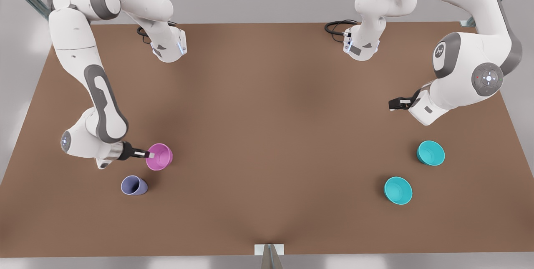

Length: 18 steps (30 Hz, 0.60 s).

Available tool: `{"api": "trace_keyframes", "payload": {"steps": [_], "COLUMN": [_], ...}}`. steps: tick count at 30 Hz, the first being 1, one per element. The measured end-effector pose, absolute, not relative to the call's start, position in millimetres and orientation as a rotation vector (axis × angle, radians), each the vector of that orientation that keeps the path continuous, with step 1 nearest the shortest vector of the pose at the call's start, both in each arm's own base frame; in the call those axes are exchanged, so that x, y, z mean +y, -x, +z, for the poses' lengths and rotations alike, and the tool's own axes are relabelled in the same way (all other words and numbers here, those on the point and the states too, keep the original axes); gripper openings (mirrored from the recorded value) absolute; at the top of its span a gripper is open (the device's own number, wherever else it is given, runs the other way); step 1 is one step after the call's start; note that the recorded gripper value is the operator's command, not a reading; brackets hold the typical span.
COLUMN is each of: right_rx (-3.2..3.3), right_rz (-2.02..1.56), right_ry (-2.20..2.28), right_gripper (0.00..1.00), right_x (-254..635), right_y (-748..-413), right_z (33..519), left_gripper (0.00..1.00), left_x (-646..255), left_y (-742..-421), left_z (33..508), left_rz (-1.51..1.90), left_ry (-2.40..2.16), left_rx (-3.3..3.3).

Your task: Stack the blue bowl on the pink bowl

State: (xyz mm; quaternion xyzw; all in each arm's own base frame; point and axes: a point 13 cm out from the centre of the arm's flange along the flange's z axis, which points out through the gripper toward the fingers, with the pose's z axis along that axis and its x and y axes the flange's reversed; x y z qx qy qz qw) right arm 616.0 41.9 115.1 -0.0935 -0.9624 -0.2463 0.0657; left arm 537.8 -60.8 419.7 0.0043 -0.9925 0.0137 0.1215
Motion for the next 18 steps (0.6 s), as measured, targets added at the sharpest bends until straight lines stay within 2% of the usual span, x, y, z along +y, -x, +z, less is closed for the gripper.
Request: {"api": "trace_keyframes", "payload": {"steps": [5, 9, 13, 17, 18], "right_rx": [-2.955, -3.005, -3.034, -3.053, -3.056], "right_rz": [-0.932, -0.848, -0.742, -0.717, -0.717], "right_ry": [0.01, -0.177, -0.161, -0.022, 0.014], "right_gripper": [0.21, 0.21, 0.21, 0.21, 0.34], "right_x": [261, 394, 449, 460, 461], "right_y": [-676, -676, -654, -657, -658], "right_z": [165, 152, 112, 84, 82], "left_gripper": [1.0, 1.0, 1.0, 1.0, 1.0], "left_x": [-61, -61, -61, -59, -59], "left_y": [-538, -538, -538, -538, -538], "left_z": [417, 417, 416, 416, 416], "left_rz": [0.039, 0.04, 0.04, 0.04, 0.04], "left_ry": [-0.012, -0.012, -0.012, -0.016, -0.016], "left_rx": [-2.892, -2.892, -2.89, -2.89, -2.89]}}
